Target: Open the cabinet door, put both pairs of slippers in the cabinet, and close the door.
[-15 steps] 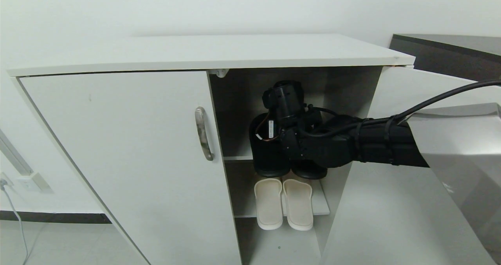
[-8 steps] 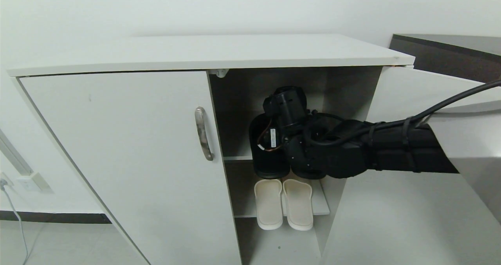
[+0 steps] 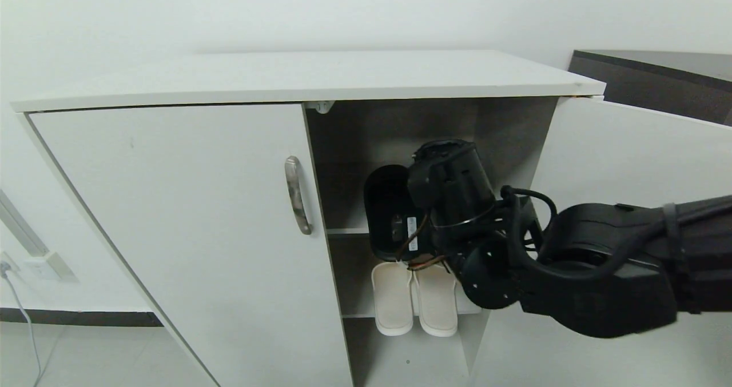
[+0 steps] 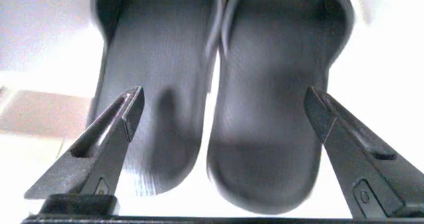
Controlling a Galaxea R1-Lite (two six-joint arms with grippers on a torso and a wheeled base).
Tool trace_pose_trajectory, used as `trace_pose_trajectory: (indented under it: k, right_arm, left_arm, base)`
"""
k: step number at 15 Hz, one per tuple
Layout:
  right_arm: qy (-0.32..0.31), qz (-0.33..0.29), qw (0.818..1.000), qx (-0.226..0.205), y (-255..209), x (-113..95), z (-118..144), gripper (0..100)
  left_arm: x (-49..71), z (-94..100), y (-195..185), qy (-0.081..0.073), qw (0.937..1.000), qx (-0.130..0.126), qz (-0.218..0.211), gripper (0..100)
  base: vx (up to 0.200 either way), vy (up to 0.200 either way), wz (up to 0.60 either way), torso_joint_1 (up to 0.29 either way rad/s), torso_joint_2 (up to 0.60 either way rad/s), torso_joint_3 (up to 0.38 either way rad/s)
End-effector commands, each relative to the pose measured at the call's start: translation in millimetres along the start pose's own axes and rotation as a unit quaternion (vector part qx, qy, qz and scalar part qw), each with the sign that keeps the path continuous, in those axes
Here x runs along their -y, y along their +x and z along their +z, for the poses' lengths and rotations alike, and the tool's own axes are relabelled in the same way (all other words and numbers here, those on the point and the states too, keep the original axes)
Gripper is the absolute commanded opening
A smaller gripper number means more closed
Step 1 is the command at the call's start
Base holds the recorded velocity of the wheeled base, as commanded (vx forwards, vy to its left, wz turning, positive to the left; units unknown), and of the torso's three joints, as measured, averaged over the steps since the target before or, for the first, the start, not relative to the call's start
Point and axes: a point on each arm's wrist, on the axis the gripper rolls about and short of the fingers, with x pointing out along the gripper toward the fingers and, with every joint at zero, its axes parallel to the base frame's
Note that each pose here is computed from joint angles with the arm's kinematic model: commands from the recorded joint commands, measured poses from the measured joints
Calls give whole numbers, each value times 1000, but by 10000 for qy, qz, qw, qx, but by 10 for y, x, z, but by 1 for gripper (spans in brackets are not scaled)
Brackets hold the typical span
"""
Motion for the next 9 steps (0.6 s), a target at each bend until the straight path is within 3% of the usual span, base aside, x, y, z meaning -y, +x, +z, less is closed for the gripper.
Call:
trace_pose_trajectory:
  k: [1,4,5,9]
  right_arm:
    - [187,377,9989,189,-383,218,4,100]
    - [227,633,9976,177,-425,335,-208,100]
    - [207,638,9976,171,-421,344,-246,0]
    - [107,761,9967,252,-423,366,-371,0]
  left_arm:
    - [0,0,1,-2,10000,-6,4,0]
    - [1,0,1,-2,10000,-6,4,0]
    - [0,0,1,6,10000,-6,-4,0]
    - [1,2,1,-2,10000,2,-19,0]
  base:
    - [0,0,0,0,0,0]
    - [0,0,0,0,0,0]
    - [0,0,0,0,0,0]
    - [0,0,0,0,0,0]
